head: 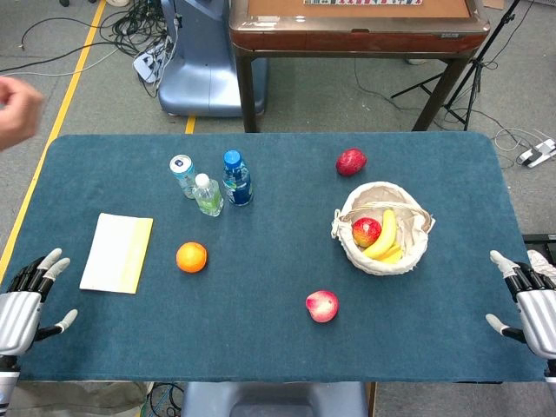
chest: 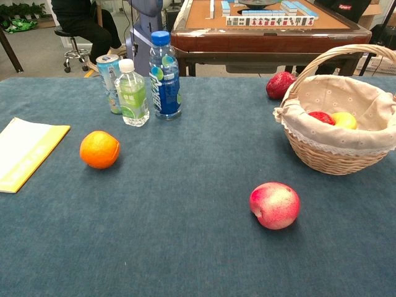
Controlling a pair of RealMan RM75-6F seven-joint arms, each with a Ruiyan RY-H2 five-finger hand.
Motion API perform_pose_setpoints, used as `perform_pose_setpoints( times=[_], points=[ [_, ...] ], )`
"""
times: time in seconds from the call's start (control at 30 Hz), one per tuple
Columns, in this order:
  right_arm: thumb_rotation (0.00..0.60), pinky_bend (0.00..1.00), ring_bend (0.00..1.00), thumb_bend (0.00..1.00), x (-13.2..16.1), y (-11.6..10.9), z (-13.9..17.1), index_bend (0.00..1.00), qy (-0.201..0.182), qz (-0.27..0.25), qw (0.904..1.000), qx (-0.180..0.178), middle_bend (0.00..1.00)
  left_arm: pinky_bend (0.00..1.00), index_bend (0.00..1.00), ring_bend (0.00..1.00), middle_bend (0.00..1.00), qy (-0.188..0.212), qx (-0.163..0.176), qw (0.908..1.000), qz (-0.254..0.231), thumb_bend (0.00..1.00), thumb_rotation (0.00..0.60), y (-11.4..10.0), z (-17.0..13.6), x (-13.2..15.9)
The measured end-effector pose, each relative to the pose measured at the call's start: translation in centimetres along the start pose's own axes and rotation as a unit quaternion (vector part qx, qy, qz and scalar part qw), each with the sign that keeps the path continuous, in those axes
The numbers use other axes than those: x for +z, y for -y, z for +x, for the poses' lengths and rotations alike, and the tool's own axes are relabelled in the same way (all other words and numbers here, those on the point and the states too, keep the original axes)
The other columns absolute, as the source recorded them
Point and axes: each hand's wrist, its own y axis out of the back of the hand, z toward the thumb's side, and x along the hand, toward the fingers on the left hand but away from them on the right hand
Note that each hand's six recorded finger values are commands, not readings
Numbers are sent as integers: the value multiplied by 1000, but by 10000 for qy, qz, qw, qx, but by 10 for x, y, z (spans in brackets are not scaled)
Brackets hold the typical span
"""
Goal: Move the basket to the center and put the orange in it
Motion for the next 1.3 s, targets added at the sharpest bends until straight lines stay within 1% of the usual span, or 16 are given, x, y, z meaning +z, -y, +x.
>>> perform_pose_setpoints(
  times=[0.23,0.33,0.5,0.63,0.73,0.83,0.97,1.07,1.17,1.3],
  points=[
    [600,335,183,42,1,-2,-1,86,-24,-27,10000,-64,211,90,147,74,49,17,-7,10000,9,251,600,1,1,1],
    [600,335,183,42,4,-6,-4,86,-63,-83,9998,-143,211,90,147,74,49,10,-5,10000,9,251,600,1,1,0],
    [600,335,183,42,14,-19,-17,86,-219,-12,9993,-307,211,90,147,74,49,16,3,10000,15,252,600,0,2,1],
    [600,335,183,42,30,-27,-37,86,-401,97,9986,-327,207,90,147,74,49,-9,-1,10000,-5,252,600,1,0,0],
    [600,333,170,42,44,-30,-55,86,-551,147,9981,-241,179,90,147,73,49,-56,-21,10000,-1,252,600,1,-2,-2],
    [600,290,124,37,60,-30,-77,86,-700,155,9974,-86,145,90,147,72,49,-95,-22,10000,0,252,600,1,-4,-4],
    [600,263,110,29,85,-27,-111,86,-892,185,9956,196,133,90,147,72,49,-107,-35,9999,14,252,600,1,-5,-5],
    [600,260,110,23,106,-26,-136,86,-1015,143,9942,317,132,90,147,72,49,-106,-50,9999,25,252,600,0,-5,-5],
    [600,260,110,18,124,-22,-157,86,-1059,63,9933,449,133,90,147,72,49,-101,-29,9999,34,252,600,-1,-5,-4],
    [600,260,110,17,139,-14,-181,86,-1014,1,9926,671,144,90,147,70,49,-135,-19,9999,47,251,600,-3,-6,-6]
  ],
)
